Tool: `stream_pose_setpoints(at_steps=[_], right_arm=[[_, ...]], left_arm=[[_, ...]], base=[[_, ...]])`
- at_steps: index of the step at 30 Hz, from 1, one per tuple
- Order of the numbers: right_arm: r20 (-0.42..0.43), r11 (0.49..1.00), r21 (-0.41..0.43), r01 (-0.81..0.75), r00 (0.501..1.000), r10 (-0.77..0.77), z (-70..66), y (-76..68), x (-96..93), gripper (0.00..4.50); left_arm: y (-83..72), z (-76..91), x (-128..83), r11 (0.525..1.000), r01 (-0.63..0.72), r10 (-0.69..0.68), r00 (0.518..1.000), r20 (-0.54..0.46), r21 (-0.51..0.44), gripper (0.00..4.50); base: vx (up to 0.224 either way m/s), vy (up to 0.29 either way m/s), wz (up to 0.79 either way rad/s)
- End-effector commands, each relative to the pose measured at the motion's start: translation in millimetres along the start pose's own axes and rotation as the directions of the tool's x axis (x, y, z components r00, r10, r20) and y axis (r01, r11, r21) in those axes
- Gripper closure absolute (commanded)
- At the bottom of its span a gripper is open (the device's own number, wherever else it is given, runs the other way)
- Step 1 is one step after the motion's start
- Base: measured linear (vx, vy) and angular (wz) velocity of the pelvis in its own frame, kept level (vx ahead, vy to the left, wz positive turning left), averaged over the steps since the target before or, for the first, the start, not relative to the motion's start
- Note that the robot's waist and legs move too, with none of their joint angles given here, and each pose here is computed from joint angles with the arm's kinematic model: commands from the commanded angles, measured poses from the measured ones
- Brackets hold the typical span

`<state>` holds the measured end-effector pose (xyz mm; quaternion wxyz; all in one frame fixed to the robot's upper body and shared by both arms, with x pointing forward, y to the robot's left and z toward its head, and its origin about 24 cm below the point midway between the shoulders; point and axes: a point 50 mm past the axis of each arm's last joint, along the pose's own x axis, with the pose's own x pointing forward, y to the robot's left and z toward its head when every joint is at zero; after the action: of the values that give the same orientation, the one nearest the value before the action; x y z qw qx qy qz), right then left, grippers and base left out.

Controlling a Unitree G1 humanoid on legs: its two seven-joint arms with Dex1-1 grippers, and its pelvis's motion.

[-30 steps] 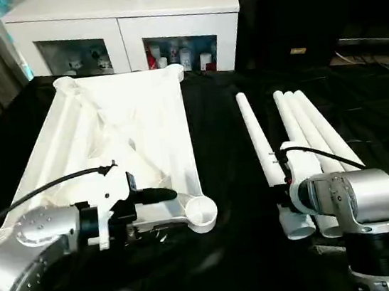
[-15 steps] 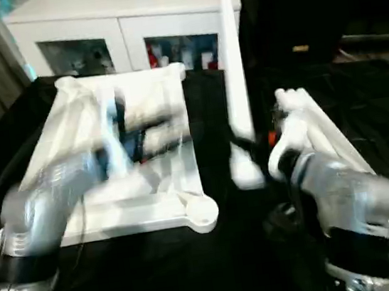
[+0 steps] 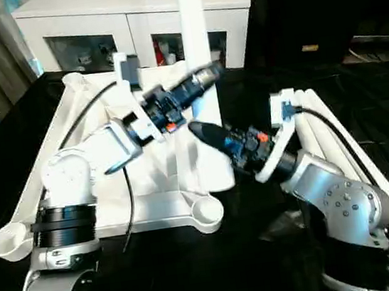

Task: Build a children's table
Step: Pick table leg

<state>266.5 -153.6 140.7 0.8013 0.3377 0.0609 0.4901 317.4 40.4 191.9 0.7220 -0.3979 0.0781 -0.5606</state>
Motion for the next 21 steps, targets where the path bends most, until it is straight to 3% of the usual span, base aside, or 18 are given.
stream_pose_setpoints(at_steps=[1,5,6,10,12,21], right_arm=[[0.000,1.000,-0.010,-0.027,1.000,0.027,0.6,2.9,1.2,2.61],[-0.035,1.000,-0.007,-0.025,0.999,0.025,-3.9,3.5,1.4,2.61],[-0.038,1.000,-0.006,-0.025,0.999,0.025,-4.5,3.5,1.5,2.61],[-0.047,1.000,0.009,-0.015,0.999,0.016,-6.7,2.4,2.7,2.61],[-0.053,1.000,0.013,-0.013,0.999,0.014,-7.9,1.8,2.9,2.61],[-0.071,1.000,0.011,0.002,0.997,-0.001,-9.5,0.2,3.2,2.62]], left_arm=[[-3.9,-1.3,0,1.000,0.004,-0.004,1.000,-0.020,0.008,0.00],[-7.3,-6.1,-3,1.000,0.020,-0.020,0.999,-0.046,-0.003,0.00],[-8.2,-6.5,-4,1.000,0.024,-0.024,0.999,-0.048,-0.004,0.29],[-10.4,-8.1,-4,0.999,0.030,-0.029,0.998,-0.050,0.021,0.41],[-10.9,-9.0,-5,0.999,0.028,-0.026,0.998,-0.050,0.034,0.71],[-12.7,-10.9,-8,0.999,0.045,-0.044,0.998,-0.044,0.010,1.28]], base=[[0.000,0.000,0.00],[0.000,0.000,0.00],[0.000,0.000,0.00],[0.000,0.000,0.00],[0.000,0.000,0.00],[0.000,0.000,0.00]])
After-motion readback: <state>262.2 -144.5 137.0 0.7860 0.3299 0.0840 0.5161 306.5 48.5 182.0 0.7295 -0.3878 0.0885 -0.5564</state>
